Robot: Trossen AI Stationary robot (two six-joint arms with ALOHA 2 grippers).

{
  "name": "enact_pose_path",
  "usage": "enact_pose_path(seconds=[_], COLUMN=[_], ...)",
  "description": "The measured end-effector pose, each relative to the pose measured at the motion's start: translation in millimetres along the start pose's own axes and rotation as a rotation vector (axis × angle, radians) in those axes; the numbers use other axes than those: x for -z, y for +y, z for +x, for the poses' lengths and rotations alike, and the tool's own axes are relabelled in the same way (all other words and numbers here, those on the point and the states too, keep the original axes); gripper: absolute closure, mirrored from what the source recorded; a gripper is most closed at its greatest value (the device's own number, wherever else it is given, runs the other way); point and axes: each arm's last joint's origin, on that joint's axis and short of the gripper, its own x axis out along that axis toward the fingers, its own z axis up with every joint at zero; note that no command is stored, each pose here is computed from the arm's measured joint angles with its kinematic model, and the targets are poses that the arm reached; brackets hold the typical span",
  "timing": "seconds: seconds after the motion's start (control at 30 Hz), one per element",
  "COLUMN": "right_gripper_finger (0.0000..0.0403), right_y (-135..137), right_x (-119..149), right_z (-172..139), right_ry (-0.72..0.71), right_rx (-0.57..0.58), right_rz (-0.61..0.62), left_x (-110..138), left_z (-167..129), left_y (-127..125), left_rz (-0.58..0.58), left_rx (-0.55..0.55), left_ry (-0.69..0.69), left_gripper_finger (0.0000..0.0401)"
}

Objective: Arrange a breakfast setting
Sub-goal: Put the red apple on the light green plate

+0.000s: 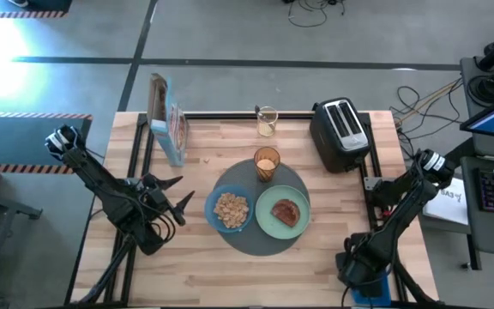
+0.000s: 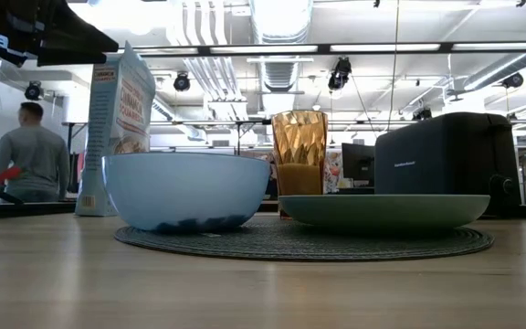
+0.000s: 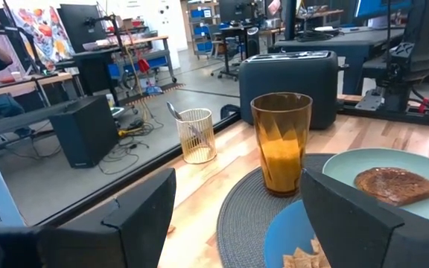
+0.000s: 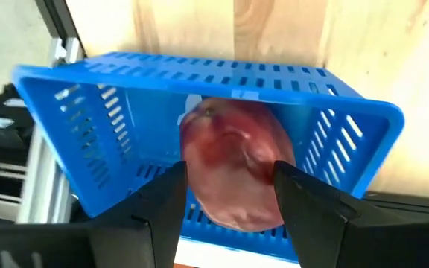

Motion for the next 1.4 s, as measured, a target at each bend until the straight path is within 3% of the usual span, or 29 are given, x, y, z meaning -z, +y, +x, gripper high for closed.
enact_pose_path(seconds=[0.3, 0.5, 0.73, 0.97, 1.23, 1.4], right_gripper_finger=[0.0213, 0.0213, 0.0211, 0.0180, 0.0168, 0.0167], right_y=[6.1, 1.3, -1.7, -1.4, -1.4, -1.1], right_x=[-4.7, -0.8, 1.2, 1.7, 0.4, -3.4], right_z=[-0.3, 0.6, 0.7, 1.1, 1.0, 0.7], right_ry=[-0.051, -0.029, -0.011, -0.005, -0.033, -0.143], right_rx=[-0.056, -0.001, 0.028, 0.023, 0.024, 0.027], right_rz=[0.064, 0.243, 0.266, 0.559, 0.552, 0.667], left_x=[-0.2, -0.2, -0.2, -0.2, 0.2, 0.2], left_z=[-0.1, -0.1, -0.1, 0.0, 0.1, 0.1], left_y=[-0.4, -0.4, -0.5, -0.4, -0.6, -0.7], left_rz=[-0.006, -0.006, 0.000, 0.027, 0.045, 0.045], left_rx=[0.001, 0.001, 0.001, 0.001, 0.007, 0.007], left_ry=[0.000, 0.000, 0.000, 0.000, 0.013, 0.013], left_gripper_finger=[0.0131, 0.0131, 0.0131, 0.0131, 0.0131, 0.0131])
